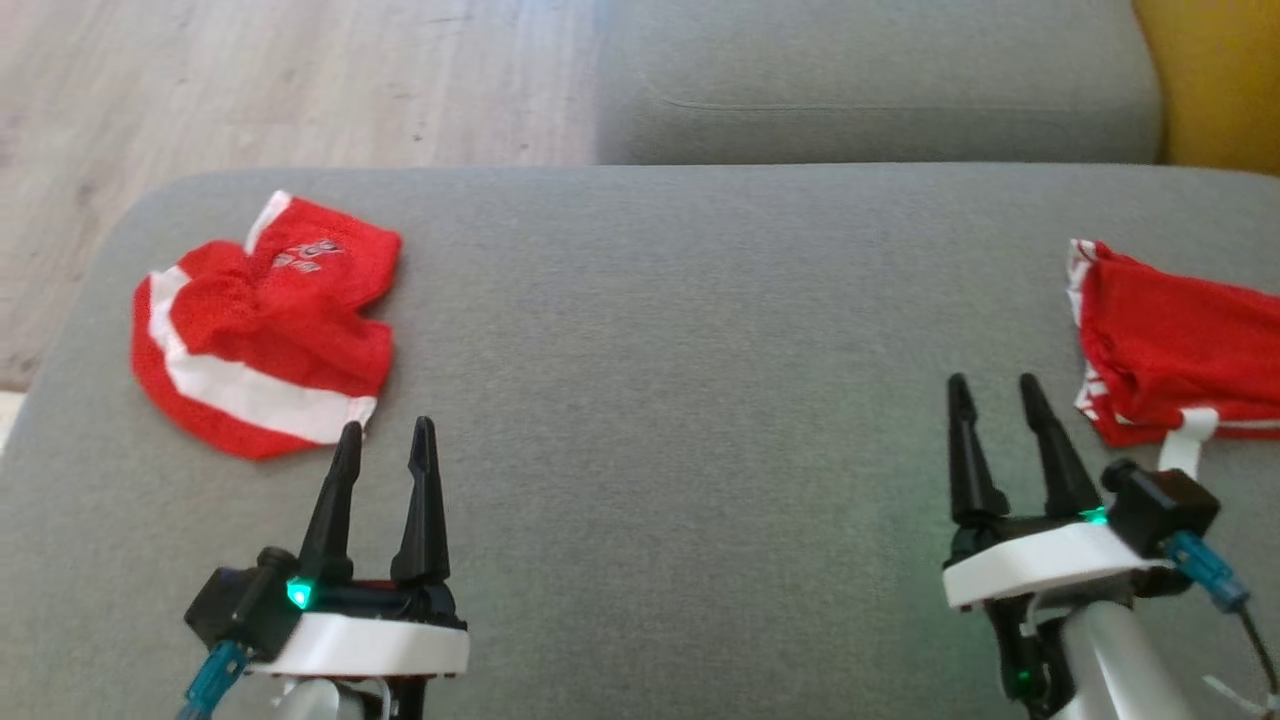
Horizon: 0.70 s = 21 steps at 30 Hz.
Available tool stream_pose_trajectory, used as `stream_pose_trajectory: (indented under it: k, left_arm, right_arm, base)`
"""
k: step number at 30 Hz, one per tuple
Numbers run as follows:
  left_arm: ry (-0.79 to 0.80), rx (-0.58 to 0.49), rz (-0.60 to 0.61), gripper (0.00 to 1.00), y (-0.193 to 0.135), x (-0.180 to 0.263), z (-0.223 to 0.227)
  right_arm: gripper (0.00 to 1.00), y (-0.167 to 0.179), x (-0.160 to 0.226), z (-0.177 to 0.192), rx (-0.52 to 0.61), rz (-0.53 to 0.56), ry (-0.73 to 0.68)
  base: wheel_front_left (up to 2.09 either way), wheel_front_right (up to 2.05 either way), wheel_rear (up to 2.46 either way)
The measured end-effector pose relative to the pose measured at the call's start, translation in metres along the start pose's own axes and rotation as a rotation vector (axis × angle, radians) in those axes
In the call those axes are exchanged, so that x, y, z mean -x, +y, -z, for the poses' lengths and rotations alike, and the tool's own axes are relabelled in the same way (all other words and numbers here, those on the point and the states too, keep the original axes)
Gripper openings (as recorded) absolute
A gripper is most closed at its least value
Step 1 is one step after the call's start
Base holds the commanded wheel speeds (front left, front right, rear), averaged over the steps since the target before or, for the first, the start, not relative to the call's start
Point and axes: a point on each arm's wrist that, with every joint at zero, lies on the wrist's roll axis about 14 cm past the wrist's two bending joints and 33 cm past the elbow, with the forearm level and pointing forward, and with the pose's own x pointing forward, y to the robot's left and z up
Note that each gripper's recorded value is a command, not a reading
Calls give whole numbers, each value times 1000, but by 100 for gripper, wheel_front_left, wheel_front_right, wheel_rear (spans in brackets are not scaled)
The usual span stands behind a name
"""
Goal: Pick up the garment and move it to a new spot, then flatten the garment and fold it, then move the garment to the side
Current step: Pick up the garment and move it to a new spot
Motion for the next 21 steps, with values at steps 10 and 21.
stream_pose_trajectory:
  k: [10, 21]
  left_arm:
    - [-58, -35, -126, 100, 37, 25, -21]
    - [-115, -67, -304, 100, 83, 72, -41]
  right_arm:
    - [100, 61, -14, 14, -27, -178, 43]
    - [100, 126, -15, 39, -57, -364, 125]
  base:
    - [0, 0, 0]
    - [0, 0, 0]
